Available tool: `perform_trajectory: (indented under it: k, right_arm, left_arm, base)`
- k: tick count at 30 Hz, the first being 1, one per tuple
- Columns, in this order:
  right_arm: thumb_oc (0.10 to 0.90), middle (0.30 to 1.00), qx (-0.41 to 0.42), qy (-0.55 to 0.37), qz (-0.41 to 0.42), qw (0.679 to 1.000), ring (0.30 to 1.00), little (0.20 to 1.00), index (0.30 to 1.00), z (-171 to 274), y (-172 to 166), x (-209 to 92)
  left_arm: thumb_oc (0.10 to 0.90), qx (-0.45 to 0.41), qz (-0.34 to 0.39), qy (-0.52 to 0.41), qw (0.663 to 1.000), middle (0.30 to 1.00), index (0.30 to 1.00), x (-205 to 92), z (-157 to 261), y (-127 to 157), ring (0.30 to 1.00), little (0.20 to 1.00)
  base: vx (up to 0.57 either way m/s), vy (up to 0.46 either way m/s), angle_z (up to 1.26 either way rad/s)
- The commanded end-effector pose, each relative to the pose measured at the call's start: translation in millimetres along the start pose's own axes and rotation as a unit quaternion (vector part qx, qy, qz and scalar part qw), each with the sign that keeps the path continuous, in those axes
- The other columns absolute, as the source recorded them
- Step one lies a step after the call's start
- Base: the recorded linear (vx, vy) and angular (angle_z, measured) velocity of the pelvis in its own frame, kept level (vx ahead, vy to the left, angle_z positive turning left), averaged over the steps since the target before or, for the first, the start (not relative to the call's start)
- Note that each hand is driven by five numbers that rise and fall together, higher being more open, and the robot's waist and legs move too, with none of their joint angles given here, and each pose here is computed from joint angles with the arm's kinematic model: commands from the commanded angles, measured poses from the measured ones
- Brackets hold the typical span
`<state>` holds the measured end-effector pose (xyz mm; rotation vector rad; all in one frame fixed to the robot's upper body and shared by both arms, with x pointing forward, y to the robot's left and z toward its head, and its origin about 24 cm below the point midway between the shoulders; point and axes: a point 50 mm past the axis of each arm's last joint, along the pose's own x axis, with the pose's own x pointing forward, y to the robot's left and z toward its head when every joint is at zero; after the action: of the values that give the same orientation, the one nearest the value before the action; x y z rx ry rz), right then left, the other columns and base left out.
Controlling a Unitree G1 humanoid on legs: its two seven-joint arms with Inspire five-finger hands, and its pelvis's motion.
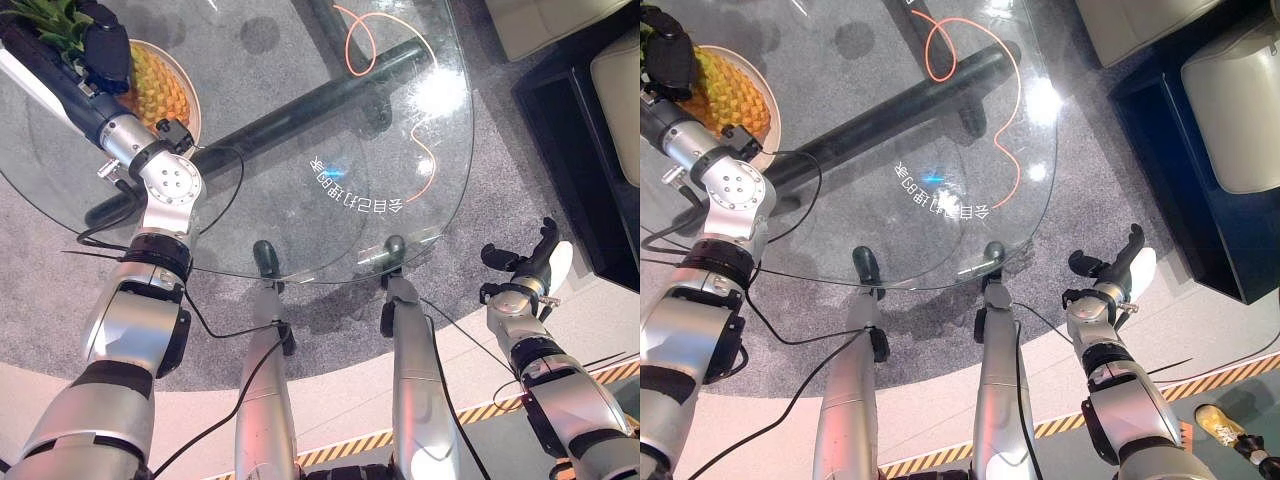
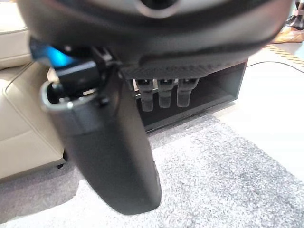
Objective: Pick up the fruit to the plate
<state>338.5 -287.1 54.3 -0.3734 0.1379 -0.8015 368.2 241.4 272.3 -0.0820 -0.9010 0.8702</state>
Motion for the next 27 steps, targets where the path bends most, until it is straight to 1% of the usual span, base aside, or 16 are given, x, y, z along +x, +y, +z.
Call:
perform_trajectory:
  k: [1, 2, 8, 12, 14, 17, 21, 27]
  right_arm:
    - [0.8, 0.9, 0.012, -0.003, -0.059, 0.998, 0.9, 0.9, 0.9, -1, -16, 5]
    - [0.8, 0.9, 0.013, -0.003, -0.06, 0.998, 0.9, 0.9, 0.9, -1, -15, 5]
    - [0.8, 0.9, 0.016, -0.002, -0.063, 0.998, 0.9, 0.9, 0.9, -2, -17, 5]
    - [0.8, 0.9, 0.017, -0.001, -0.066, 0.998, 0.9, 0.9, 0.9, 0, -17, 6]
    - [0.8, 0.9, 0.017, -0.001, -0.066, 0.998, 0.9, 0.9, 0.9, -1, -18, 6]
    - [0.8, 0.9, 0.02, -0.002, -0.068, 0.998, 0.9, 0.9, 0.9, 2, -18, 7]
    - [0.8, 0.9, 0.02, 0.0, -0.07, 0.997, 0.9, 0.9, 0.9, 1, -19, 6]
    - [0.8, 0.9, 0.018, 0.003, -0.071, 0.997, 0.9, 0.9, 0.9, -4, -22, 7]
  left_arm:
    - [0.333, -0.055, 0.019, -0.099, 0.993, 0.5, 0.5, 31, 38, 5, 0.5, 0.433]
    - [0.325, -0.054, 0.015, -0.1, 0.993, 0.493, 0.493, 30, 37, 5, 0.493, 0.425]
    - [0.333, -0.059, -0.002, -0.105, 0.993, 0.5, 0.5, 27, 38, 4, 0.5, 0.433]
    - [0.385, -0.062, -0.017, -0.108, 0.992, 0.545, 0.545, 21, 36, 2, 0.545, 0.485]
    - [0.399, -0.064, -0.024, -0.108, 0.992, 0.556, 0.556, 18, 35, 2, 0.556, 0.499]
    - [0.399, -0.068, -0.031, -0.109, 0.991, 0.556, 0.556, 15, 35, 1, 0.556, 0.499]
    - [0.435, -0.069, -0.04, -0.106, 0.991, 0.587, 0.587, 10, 33, 1, 0.587, 0.535]
    - [0.438, -0.065, -0.048, -0.1, 0.992, 0.589, 0.589, 6, 28, 4, 0.589, 0.538]
  base:
    - [0.0, 0.0, 0.0]
    - [0.0, 0.0, 0.0]
    - [0.0, 0.0, 0.0]
    - [0.0, 0.0, 0.0]
    - [0.0, 0.0, 0.0]
    - [0.0, 0.0, 0.0]
    - [0.0, 0.0, 0.0]
    - [0.0, 0.0, 0.0]
